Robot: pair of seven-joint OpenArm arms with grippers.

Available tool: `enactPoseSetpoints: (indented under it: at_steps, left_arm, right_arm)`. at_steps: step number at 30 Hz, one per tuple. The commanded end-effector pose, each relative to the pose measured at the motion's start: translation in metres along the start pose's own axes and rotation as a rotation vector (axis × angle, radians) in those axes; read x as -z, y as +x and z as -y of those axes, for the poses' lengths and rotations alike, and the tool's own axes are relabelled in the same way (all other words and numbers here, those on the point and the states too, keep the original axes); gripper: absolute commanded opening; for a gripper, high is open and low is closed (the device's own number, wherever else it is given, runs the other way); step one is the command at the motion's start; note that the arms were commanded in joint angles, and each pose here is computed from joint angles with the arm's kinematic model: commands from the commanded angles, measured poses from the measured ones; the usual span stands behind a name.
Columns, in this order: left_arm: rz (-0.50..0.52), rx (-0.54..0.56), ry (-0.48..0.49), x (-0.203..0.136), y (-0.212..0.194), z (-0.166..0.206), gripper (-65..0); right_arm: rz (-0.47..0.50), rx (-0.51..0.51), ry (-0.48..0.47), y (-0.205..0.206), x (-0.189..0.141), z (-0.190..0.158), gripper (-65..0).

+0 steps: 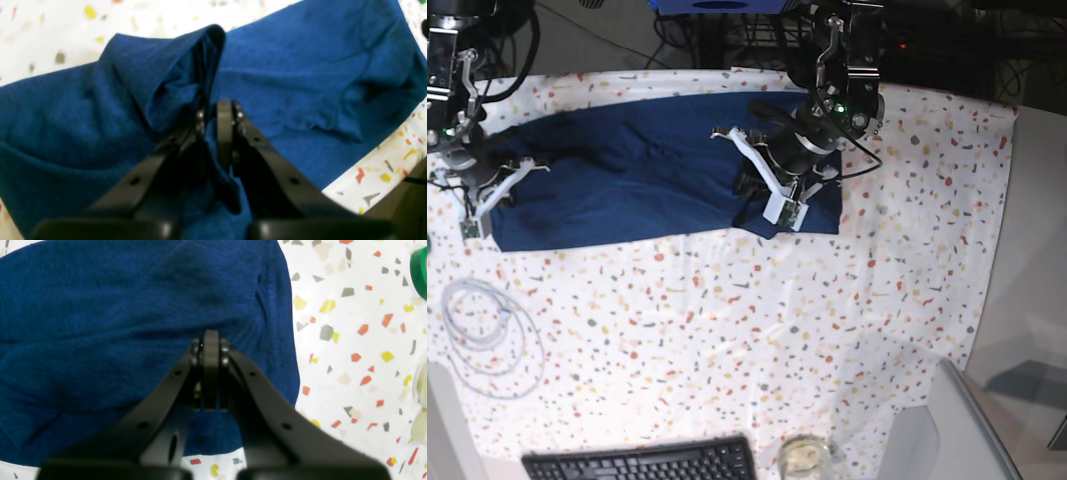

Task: Layout the t-shirt on the table in an organized manner, then fold the t-shirt properly
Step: 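Grasp the shirt end with the left gripper and fold it toward the right gripper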

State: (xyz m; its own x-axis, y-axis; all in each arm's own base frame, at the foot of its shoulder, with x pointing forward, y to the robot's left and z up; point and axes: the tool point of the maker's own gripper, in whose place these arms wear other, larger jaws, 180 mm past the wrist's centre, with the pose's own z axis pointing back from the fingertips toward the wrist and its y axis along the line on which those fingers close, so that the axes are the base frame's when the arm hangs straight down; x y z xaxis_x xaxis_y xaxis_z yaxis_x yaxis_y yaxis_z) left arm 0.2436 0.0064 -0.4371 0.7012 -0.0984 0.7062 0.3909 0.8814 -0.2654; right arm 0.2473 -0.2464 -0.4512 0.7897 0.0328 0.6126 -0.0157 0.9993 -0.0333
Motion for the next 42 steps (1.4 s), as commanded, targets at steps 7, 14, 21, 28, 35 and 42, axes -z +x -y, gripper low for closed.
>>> enactPoseSetpoints:
  at_steps: [7, 14, 21, 28, 35, 42]
  left_arm:
    - [0.024, 0.021, -0.059, 0.013, 0.013, 0.025, -65.0]
    - [0.011, 0.049, -0.108, 0.018, 0.011, 0.05, -65.0]
    - [0.022, -0.023, -0.149, 0.026, 0.016, 0.066, -65.0]
    - [0.018, -0.153, -0.175, 0.037, 0.017, 0.067, -65.0]
    - [0.01, -0.138, -0.162, 0.038, 0.015, 0.064, -65.0]
    - [0.022, -0.132, -0.157, 0.039, 0.021, 0.06, -65.0]
  right_arm:
    - [0.047, -0.011, -0.006, 0.016, -0.003, 0.005, -65.0]
    - [0.046, -0.008, -0.01, 0.015, -0.003, 0.007, -65.0]
    - [0.046, -0.009, -0.009, 0.015, -0.003, 0.006, -65.0]
    - [0.046, -0.011, -0.012, 0.015, -0.004, 0.008, -65.0]
    - [0.045, -0.01, -0.014, 0.015, -0.003, 0.009, -65.0]
    - [0.044, -0.011, -0.007, 0.015, -0.002, 0.006, -65.0]
